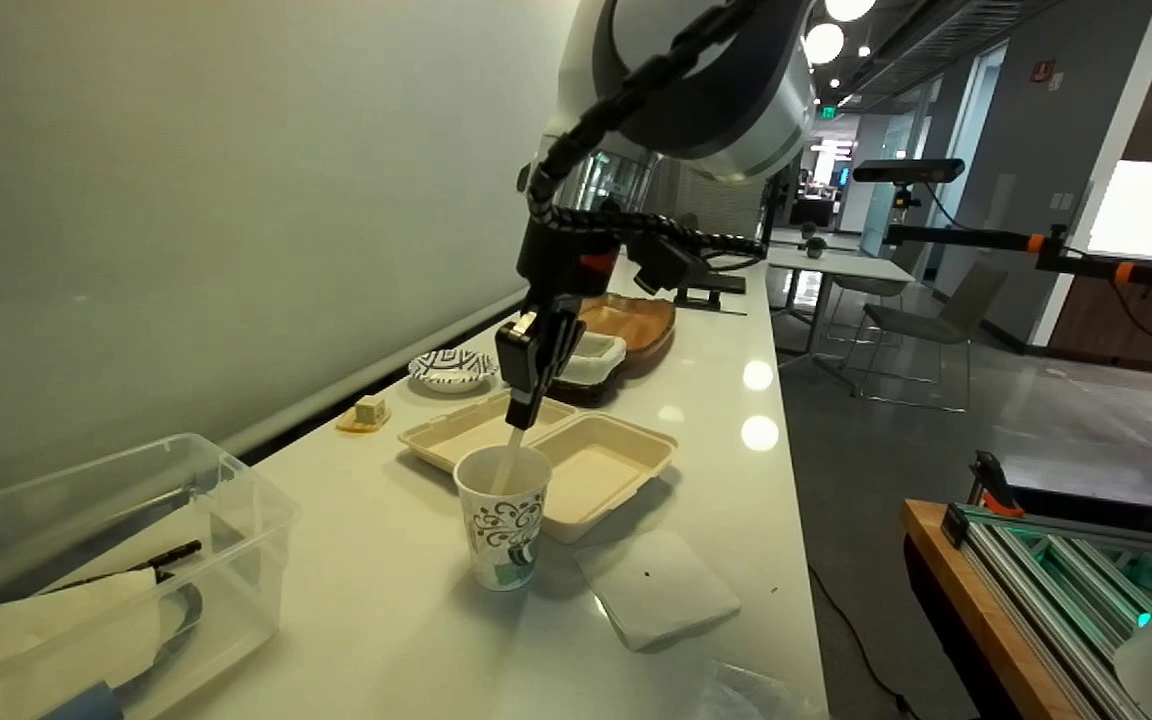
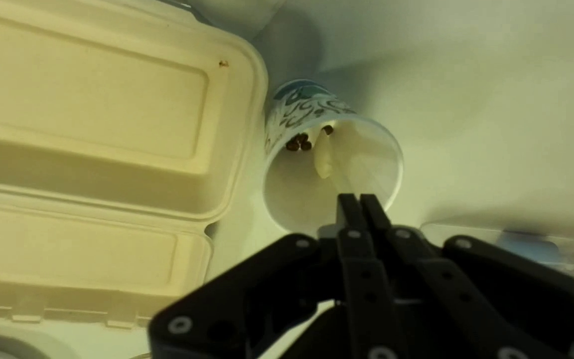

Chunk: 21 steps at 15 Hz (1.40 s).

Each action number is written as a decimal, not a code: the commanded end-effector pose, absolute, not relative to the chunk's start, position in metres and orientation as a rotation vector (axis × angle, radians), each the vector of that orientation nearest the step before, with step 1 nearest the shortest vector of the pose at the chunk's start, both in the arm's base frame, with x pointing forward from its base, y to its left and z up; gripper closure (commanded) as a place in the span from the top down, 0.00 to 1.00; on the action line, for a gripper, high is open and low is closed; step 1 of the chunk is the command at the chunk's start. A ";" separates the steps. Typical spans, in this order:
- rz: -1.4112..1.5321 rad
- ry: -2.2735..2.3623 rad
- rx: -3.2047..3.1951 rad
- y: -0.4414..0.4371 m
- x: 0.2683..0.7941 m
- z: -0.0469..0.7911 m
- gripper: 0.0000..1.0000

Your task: Hold the spoon, currently in the cup, and move it around

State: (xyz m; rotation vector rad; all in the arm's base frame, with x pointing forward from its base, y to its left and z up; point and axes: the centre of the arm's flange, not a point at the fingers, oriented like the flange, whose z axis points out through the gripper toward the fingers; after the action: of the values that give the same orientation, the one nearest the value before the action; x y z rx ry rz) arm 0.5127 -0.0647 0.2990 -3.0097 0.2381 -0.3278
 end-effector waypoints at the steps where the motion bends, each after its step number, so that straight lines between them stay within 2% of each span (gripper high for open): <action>1: -0.281 0.198 -3.033 -0.062 0.532 0.285 0.01; 21: -0.193 0.280 -3.065 -0.043 0.543 0.283 0.01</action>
State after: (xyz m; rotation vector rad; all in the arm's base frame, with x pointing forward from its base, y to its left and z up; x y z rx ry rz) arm 0.5386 -0.0537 0.2873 -3.0950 0.2771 -0.2270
